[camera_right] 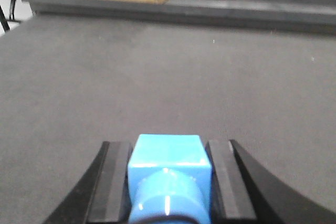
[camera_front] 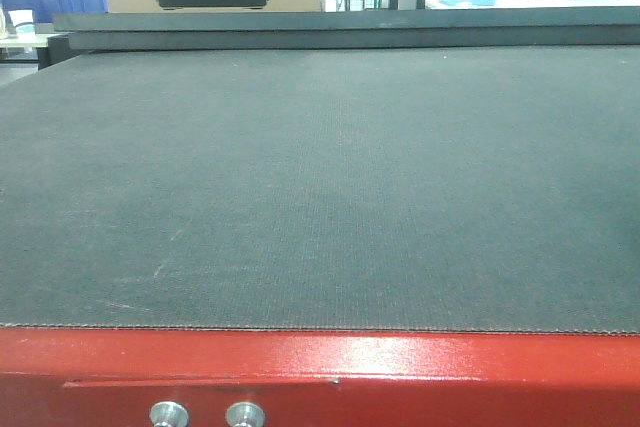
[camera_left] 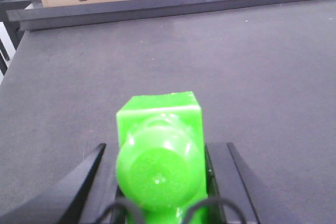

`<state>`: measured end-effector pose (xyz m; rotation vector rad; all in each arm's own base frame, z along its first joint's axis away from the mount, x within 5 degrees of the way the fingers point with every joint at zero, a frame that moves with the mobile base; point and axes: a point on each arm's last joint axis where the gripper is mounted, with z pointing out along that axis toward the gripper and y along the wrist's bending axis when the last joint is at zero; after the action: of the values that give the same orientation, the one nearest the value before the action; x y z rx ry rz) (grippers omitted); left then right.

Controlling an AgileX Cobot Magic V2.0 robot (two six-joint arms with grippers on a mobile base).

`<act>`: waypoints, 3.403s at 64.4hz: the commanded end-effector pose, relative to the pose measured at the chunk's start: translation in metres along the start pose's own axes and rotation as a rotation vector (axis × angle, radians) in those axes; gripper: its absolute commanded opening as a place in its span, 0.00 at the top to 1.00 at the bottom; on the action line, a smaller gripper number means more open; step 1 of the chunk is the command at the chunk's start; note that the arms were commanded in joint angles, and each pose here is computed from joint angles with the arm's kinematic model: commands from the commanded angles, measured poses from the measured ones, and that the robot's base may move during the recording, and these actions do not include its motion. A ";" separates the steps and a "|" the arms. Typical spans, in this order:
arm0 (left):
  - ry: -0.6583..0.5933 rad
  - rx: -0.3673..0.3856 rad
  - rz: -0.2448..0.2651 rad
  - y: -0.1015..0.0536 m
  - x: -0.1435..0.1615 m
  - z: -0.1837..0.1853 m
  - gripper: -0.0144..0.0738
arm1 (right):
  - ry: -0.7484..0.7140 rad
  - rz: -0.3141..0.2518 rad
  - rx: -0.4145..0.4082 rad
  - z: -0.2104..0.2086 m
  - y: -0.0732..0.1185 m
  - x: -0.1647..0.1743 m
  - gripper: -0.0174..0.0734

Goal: Grab block from conveyor and place in blue bin

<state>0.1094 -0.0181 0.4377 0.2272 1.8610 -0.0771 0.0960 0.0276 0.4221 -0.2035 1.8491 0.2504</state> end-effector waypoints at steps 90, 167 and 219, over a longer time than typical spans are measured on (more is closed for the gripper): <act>-0.017 0.007 0.007 -0.001 -0.006 -0.004 0.96 | -0.010 -0.021 0.012 -0.002 -0.001 -0.002 0.98; -0.017 0.007 0.007 -0.001 -0.006 -0.004 0.96 | -0.010 -0.021 0.012 -0.002 -0.001 -0.002 0.98; -0.017 0.007 0.007 -0.001 -0.006 -0.004 0.96 | -0.010 -0.021 0.012 -0.002 -0.001 -0.002 0.98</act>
<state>0.1078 -0.0179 0.4413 0.2350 1.8639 -0.0708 0.0958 0.0275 0.4211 -0.2113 1.8591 0.2439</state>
